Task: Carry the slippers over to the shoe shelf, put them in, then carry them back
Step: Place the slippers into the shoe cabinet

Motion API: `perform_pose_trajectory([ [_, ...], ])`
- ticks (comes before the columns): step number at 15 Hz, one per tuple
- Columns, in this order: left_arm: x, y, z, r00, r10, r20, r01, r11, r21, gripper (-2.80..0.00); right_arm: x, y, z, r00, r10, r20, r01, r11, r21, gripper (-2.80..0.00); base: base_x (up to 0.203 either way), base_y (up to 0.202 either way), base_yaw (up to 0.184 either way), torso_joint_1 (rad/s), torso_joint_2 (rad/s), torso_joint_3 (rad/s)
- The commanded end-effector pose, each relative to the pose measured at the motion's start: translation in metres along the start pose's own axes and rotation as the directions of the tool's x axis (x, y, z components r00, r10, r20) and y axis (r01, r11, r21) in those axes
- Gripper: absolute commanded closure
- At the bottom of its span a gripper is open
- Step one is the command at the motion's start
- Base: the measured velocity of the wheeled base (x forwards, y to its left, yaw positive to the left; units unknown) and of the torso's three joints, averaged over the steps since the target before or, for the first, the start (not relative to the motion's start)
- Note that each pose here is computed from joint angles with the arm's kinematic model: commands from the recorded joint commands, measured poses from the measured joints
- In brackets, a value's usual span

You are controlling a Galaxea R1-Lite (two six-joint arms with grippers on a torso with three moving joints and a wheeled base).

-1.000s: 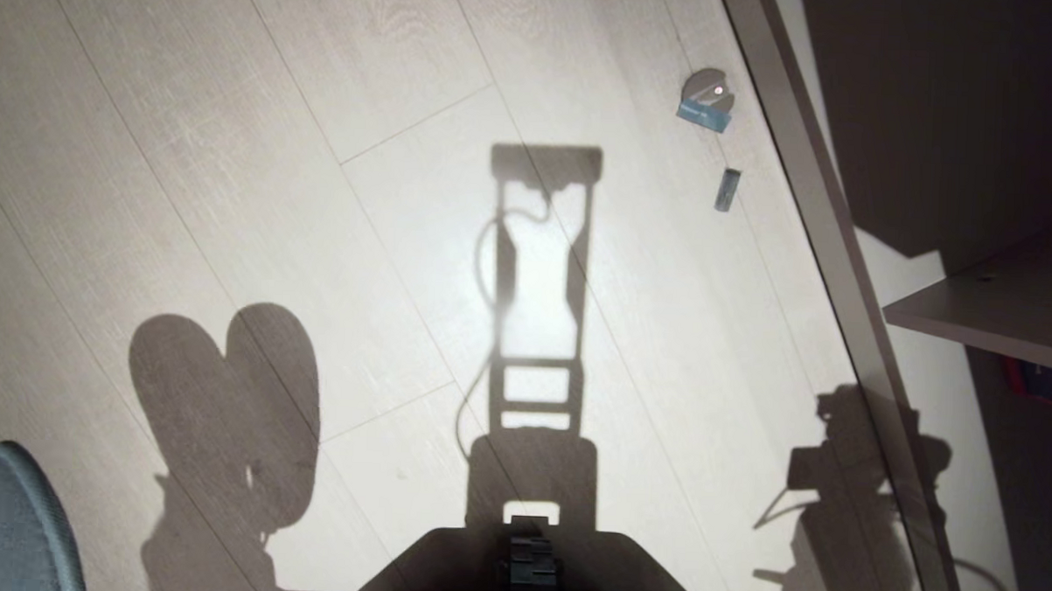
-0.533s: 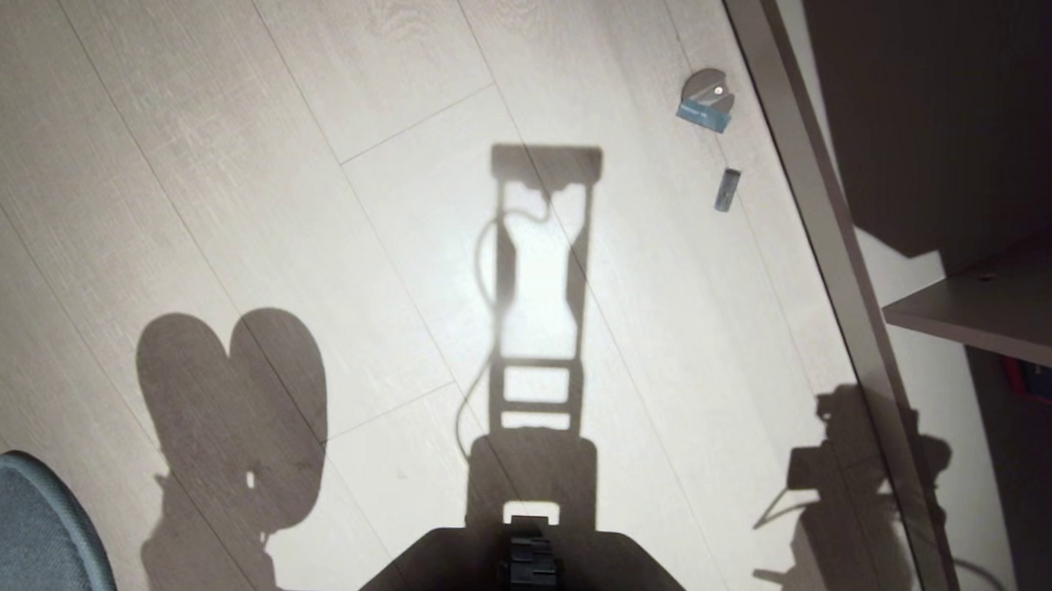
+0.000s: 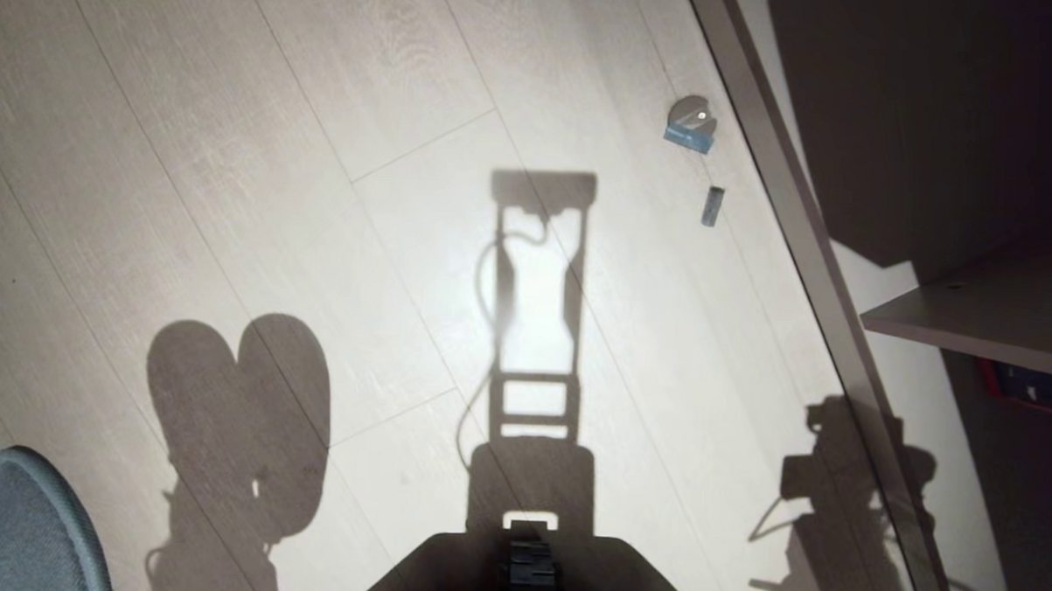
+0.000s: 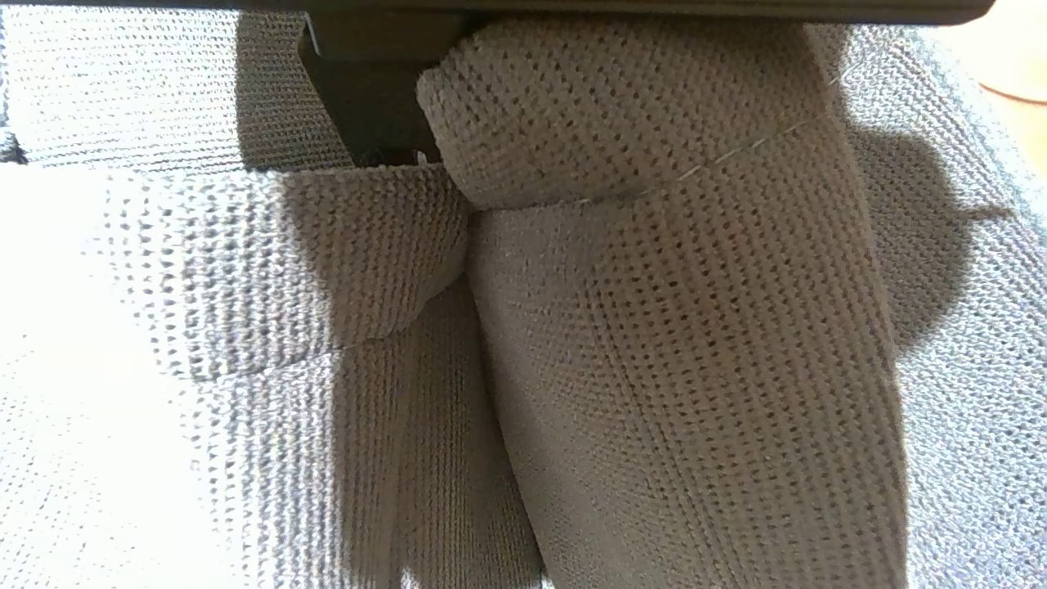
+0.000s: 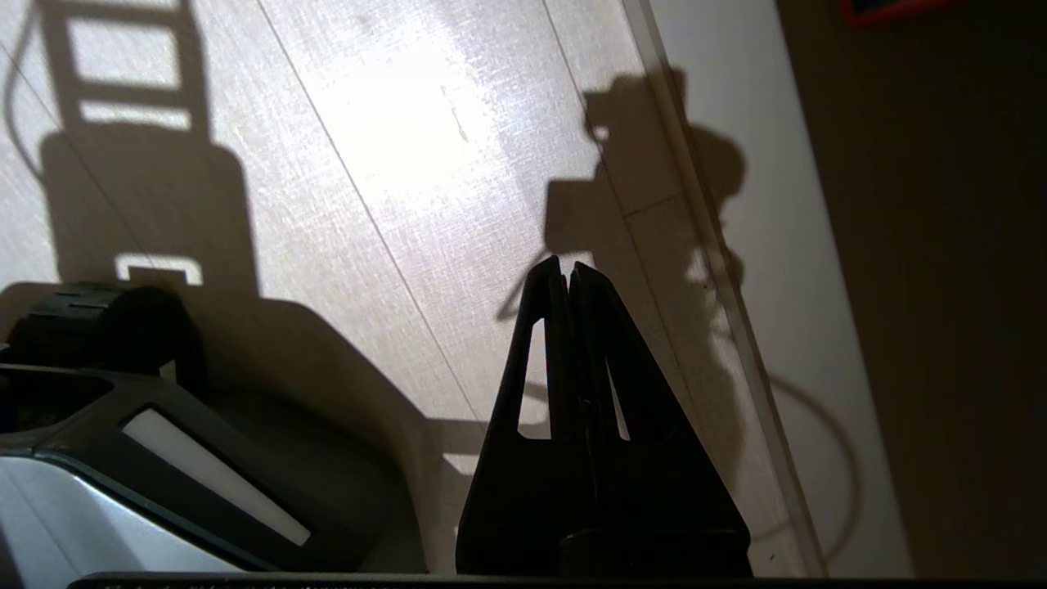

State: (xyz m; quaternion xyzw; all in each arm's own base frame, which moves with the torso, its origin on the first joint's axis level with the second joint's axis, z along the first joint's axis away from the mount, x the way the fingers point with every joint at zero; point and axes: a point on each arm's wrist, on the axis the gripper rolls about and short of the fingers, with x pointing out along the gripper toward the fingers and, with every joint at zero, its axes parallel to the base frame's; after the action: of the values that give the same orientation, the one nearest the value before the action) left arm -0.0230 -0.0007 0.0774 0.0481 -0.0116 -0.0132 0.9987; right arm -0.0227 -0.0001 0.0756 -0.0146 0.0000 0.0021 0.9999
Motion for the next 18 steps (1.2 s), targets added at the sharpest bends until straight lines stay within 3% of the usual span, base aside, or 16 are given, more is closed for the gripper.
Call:
perform_pose_trajectory([
  [1,0.0008,-0.0002,-0.0021,1.000,-0.001,-0.009,0.001,1.000,-0.001,0.00,0.0001,0.0000,0.0001,1.000,0.000,0.000,0.000,1.000,-0.002,0.00,0.000,0.000,0.000,0.002,0.00,0.192],
  [18,0.0007,-0.0001,-0.0019,1.000,0.002,-0.008,-0.002,0.999,-0.032,0.00,0.0001,0.0000,0.0001,1.000,0.000,0.000,0.000,1.000,-0.002,0.00,0.000,0.000,0.000,0.002,0.00,0.201],
])
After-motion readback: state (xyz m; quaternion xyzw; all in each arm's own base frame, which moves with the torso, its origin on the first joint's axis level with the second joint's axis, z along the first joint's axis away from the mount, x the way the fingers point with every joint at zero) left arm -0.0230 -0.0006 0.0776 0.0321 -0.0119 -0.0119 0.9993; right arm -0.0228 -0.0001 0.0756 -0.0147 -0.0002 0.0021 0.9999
